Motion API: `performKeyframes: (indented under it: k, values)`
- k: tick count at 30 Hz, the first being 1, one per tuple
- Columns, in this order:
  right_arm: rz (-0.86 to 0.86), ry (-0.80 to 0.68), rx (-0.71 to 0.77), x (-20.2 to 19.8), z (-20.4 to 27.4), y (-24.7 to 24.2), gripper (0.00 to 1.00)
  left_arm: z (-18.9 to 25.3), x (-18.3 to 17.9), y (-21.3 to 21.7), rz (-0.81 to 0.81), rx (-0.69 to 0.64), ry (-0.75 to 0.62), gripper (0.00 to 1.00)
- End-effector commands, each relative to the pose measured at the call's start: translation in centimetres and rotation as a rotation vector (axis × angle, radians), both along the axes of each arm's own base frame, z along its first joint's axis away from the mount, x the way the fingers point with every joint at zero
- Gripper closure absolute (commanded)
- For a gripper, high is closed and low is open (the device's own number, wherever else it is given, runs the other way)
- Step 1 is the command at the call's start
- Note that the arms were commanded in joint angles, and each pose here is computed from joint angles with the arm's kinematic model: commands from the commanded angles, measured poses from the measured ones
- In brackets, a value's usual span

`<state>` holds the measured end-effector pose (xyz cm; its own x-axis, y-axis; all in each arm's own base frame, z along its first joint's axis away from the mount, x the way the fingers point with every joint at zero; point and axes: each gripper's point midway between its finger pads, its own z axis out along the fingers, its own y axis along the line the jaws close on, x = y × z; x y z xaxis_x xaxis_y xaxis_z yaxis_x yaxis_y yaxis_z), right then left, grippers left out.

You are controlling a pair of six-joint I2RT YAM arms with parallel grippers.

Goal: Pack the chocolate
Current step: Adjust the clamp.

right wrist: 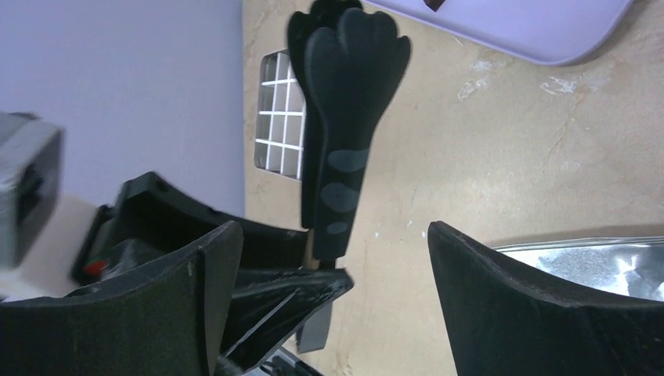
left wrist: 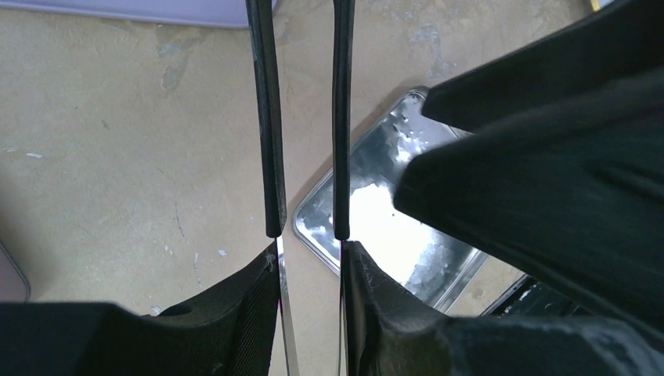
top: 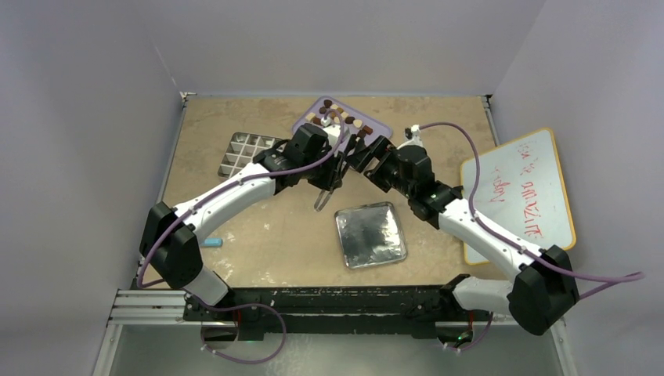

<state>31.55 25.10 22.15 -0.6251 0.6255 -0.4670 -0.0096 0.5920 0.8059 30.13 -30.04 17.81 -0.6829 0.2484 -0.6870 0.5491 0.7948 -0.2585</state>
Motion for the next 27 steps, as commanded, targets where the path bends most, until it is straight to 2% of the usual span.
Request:
performKeyframes:
  k: [1,6,13,21,27]
  values:
    - [-0.028,-0.053,0.009,1.9,1.4,0.4,0.12,3.4,-0.9,-0.6,-0.058,-0.077,-0.056,0.70]
    - [-0.020,-0.002,-0.037,3.0,-1.2,1.1,0.17,4.4,-0.8,-0.5,-0.066,-0.080,-0.075,0.70]
    - [-0.046,0.059,-0.070,2.3,-4.7,0.1,0.31,6.5,-0.3,-0.6,-0.038,-0.104,-0.105,0.74]
    - [-0.051,0.128,-0.097,1.9,-8.2,0.0,0.34,7.2,0.6,-0.9,-0.026,-0.089,-0.108,0.75]
    - [-0.059,0.093,-0.118,1.6,-7.2,-0.9,0.31,6.9,1.0,-0.7,-0.009,-0.062,-0.103,0.75]
